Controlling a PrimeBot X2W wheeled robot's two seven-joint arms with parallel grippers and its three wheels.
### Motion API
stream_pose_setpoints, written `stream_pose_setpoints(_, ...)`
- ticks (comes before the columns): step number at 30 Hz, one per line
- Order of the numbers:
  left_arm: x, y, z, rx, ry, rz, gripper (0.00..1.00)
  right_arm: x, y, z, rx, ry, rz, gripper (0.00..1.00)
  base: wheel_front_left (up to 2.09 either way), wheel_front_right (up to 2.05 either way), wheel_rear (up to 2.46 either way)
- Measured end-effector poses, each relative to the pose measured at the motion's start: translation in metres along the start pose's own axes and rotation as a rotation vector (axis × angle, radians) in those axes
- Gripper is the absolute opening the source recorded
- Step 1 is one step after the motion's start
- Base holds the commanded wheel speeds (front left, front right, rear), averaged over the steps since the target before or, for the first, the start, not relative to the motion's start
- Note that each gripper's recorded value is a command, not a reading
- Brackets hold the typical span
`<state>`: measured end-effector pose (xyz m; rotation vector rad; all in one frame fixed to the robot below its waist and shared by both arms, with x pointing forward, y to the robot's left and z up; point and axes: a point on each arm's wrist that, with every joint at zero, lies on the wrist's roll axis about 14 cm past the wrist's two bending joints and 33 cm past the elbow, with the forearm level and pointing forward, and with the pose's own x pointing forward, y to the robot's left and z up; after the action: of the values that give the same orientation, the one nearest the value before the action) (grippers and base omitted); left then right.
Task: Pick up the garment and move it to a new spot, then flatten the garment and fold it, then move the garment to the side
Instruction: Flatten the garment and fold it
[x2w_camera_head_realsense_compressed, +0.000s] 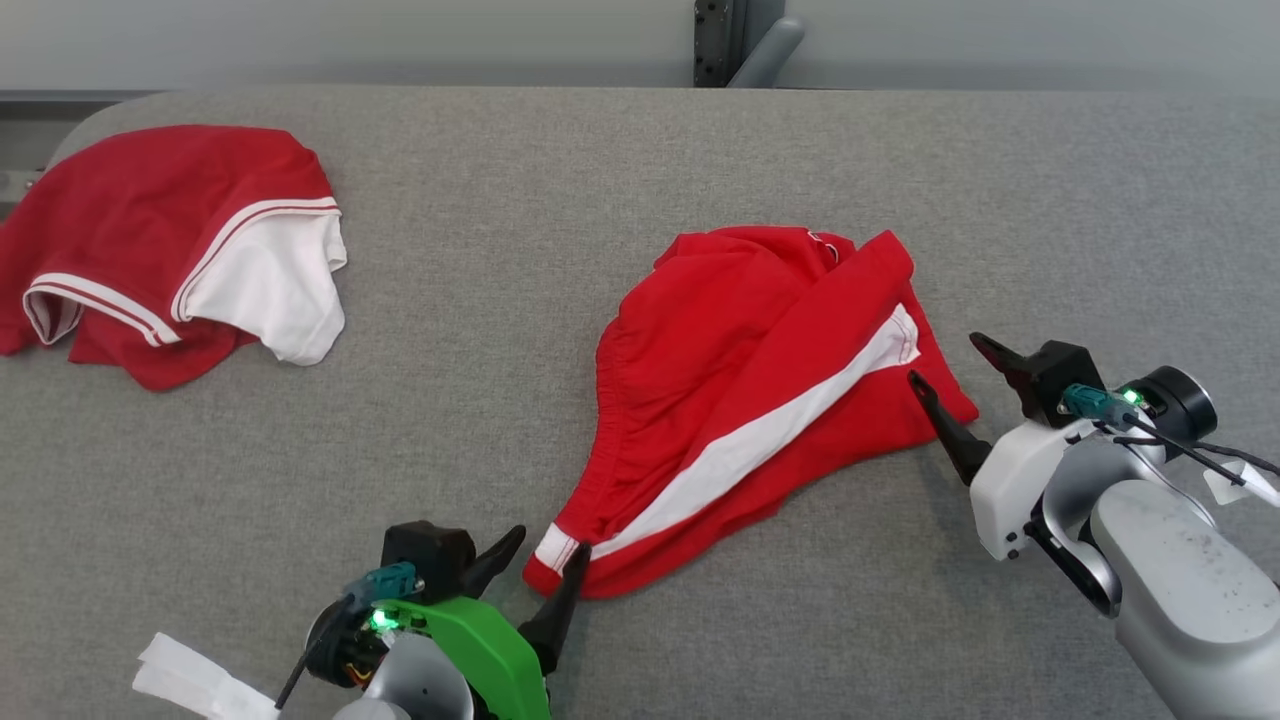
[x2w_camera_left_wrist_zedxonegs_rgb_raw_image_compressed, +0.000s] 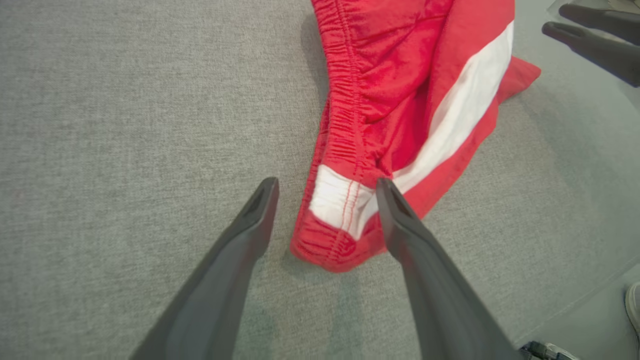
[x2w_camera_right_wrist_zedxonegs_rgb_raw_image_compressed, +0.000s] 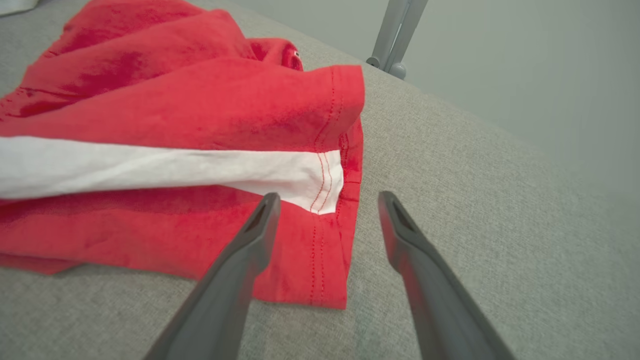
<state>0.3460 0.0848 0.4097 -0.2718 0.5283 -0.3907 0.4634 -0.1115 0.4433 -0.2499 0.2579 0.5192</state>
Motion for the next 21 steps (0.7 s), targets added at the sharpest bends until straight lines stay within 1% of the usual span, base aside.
stream_pose_setpoints(2, 0.000, -0.001, 0.001, -0.026, 0.011, -0.011, 1.00, 0.006, 0.006, -0.006, -0.013, 0.024, 0.036, 1.00, 0.00, 0.00, 0.00)
stream_pose_setpoints(6, -0.002, 0.000, -0.003, -0.021, 0.050, -0.019, 1.00, 0.015, 0.007, -0.010, -0.015, 0.038, 0.066, 1.00, 0.00, 0.00, 0.00)
stream_pose_setpoints(12, -0.001, -0.006, -0.002, -0.031, 0.066, -0.044, 1.00, 0.020, 0.009, -0.017, -0.033, 0.059, 0.093, 1.00, 0.00, 0.00, 0.00)
stream_pose_setpoints(16, 0.000, -0.011, 0.000, -0.036, 0.073, -0.062, 1.00, 0.024, 0.006, -0.017, -0.056, 0.063, 0.099, 1.00, 0.00, 0.00, 0.00)
stream_pose_setpoints(20, 0.000, -0.011, -0.004, -0.025, 0.094, -0.068, 1.00, 0.030, 0.003, -0.014, -0.055, 0.053, 0.099, 1.00, 0.00, 0.00, 0.00)
stream_pose_setpoints(21, 0.000, -0.012, -0.005, -0.023, 0.097, -0.072, 0.95, 0.030, 0.003, -0.014, -0.054, 0.052, 0.100, 1.00, 0.00, 0.00, 0.00)
